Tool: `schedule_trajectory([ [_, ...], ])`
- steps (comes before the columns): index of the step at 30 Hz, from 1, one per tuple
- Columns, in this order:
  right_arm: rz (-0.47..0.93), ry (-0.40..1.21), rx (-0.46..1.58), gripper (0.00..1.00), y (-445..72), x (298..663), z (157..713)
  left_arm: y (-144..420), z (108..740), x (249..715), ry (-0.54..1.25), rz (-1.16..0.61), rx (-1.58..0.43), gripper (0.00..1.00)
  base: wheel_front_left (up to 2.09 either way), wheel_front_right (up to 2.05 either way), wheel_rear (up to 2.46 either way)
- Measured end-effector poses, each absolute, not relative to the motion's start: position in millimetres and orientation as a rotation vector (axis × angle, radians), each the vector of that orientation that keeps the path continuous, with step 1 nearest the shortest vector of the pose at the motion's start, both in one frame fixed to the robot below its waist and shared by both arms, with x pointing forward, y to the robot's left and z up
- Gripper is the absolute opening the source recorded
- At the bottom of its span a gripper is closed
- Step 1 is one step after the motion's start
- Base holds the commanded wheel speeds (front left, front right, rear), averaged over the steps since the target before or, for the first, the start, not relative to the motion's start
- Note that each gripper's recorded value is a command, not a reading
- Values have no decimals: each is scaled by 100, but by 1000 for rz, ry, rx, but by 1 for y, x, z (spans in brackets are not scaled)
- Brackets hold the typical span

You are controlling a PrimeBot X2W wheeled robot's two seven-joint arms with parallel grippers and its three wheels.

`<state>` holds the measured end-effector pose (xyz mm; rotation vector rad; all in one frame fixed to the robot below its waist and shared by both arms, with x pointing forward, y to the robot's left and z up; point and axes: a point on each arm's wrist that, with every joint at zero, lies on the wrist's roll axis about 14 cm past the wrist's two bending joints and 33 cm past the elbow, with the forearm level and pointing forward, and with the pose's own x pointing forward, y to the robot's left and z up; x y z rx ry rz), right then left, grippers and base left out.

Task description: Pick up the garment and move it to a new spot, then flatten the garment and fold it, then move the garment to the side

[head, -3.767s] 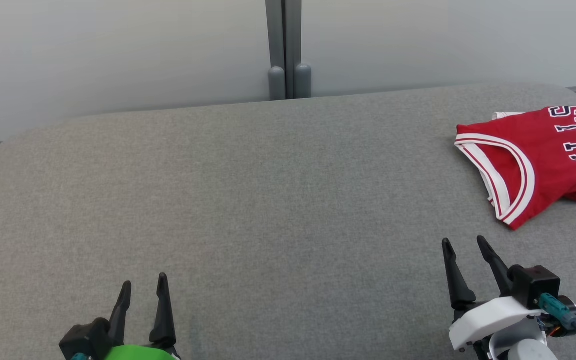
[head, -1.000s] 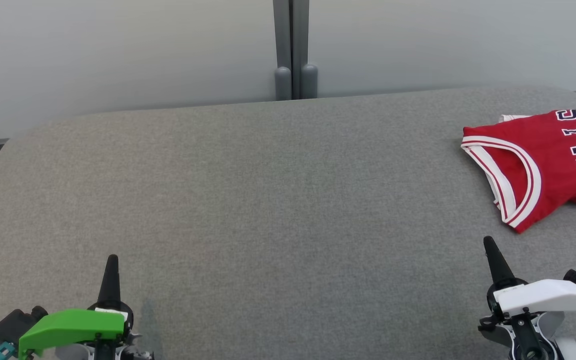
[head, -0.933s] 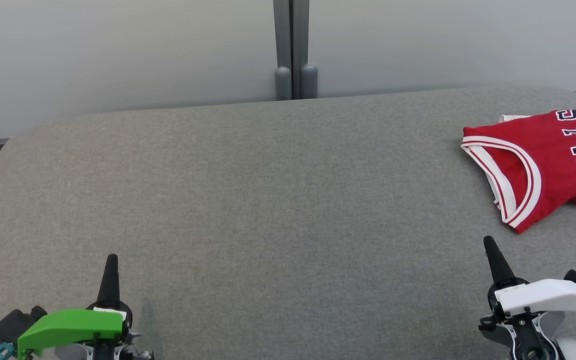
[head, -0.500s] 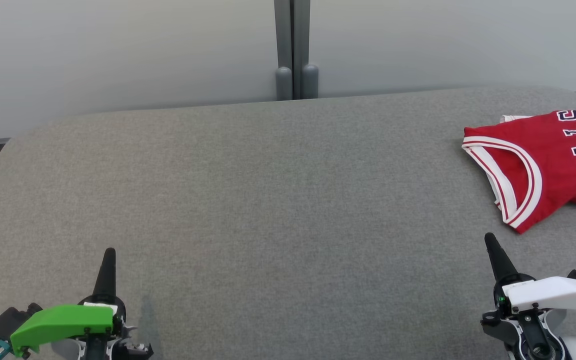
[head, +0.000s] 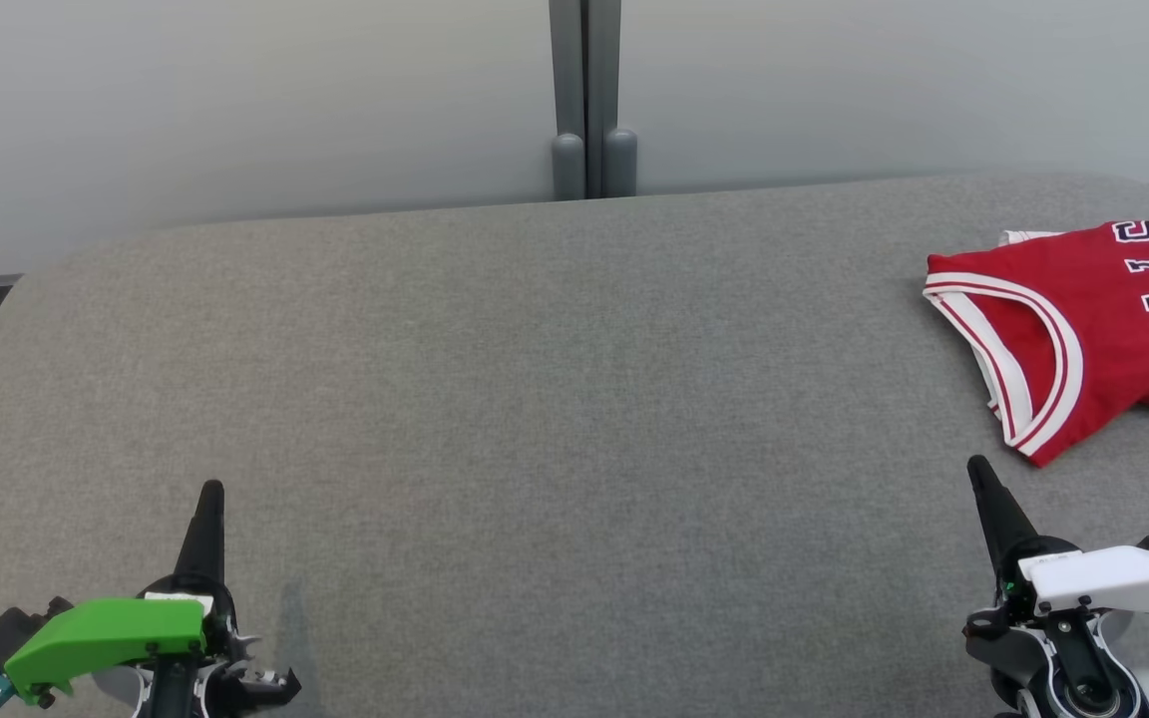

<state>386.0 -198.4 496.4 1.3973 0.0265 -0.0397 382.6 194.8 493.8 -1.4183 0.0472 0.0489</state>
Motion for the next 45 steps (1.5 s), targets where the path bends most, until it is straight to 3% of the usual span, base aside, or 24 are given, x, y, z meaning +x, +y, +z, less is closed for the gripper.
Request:
schedule_trajectory([
  [27,-3,4,1576,0,-199,390,506,199,510,389,6,7,-1576,0,0,0,0],
  [45,-1,2,1576,0,-199,390,507,199,510,389,6,7,-1576,0,0,0,0],
])
